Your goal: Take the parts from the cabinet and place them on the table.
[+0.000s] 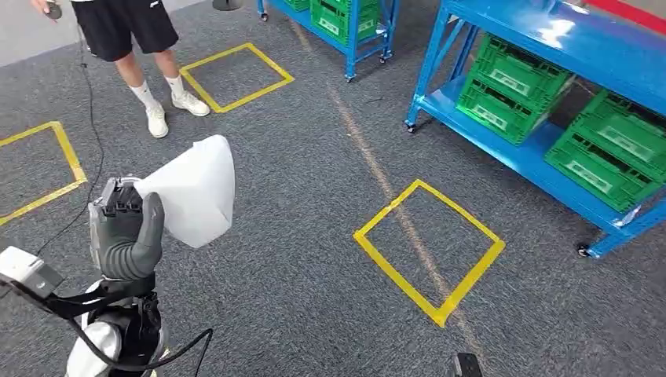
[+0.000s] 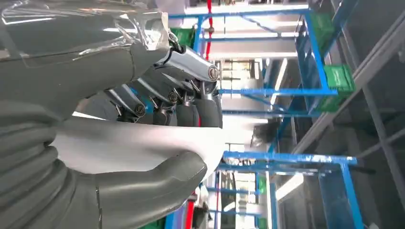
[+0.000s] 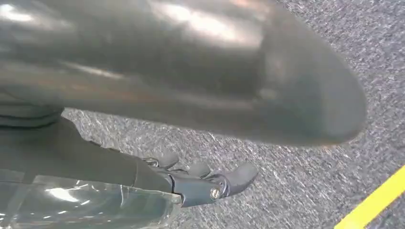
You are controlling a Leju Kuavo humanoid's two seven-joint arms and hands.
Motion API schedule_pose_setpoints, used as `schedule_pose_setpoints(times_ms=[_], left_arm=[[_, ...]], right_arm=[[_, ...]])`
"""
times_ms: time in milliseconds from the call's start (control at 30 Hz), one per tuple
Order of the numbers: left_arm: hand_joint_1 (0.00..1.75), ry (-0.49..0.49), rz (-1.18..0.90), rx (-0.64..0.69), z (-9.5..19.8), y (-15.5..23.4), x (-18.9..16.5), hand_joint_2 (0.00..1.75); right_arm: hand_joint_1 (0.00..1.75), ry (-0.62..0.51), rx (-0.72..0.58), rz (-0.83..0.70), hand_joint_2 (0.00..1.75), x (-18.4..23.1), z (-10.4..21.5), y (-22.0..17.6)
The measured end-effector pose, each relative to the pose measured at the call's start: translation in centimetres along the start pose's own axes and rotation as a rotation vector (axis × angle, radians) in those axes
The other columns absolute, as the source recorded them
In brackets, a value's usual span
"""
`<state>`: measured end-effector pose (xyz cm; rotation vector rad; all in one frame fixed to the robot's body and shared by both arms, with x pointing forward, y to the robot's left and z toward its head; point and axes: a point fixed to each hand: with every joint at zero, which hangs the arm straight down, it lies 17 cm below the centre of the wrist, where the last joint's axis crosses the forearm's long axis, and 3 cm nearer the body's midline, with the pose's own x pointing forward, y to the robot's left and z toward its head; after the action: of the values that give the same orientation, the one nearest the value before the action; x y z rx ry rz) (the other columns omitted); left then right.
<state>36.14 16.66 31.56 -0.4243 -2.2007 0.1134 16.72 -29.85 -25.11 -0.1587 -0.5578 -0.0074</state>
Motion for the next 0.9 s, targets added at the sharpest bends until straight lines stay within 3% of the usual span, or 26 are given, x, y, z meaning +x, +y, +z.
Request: schedule_pose_setpoints(times_ms=[900], left_arm=[[1.75,0.003,-0.007,0.003,0.23,0.16,-0.14,1.75]], right_arm=[[0.00,-0.001,0.004,-0.001,0.00,0.02,0.03,0.23]])
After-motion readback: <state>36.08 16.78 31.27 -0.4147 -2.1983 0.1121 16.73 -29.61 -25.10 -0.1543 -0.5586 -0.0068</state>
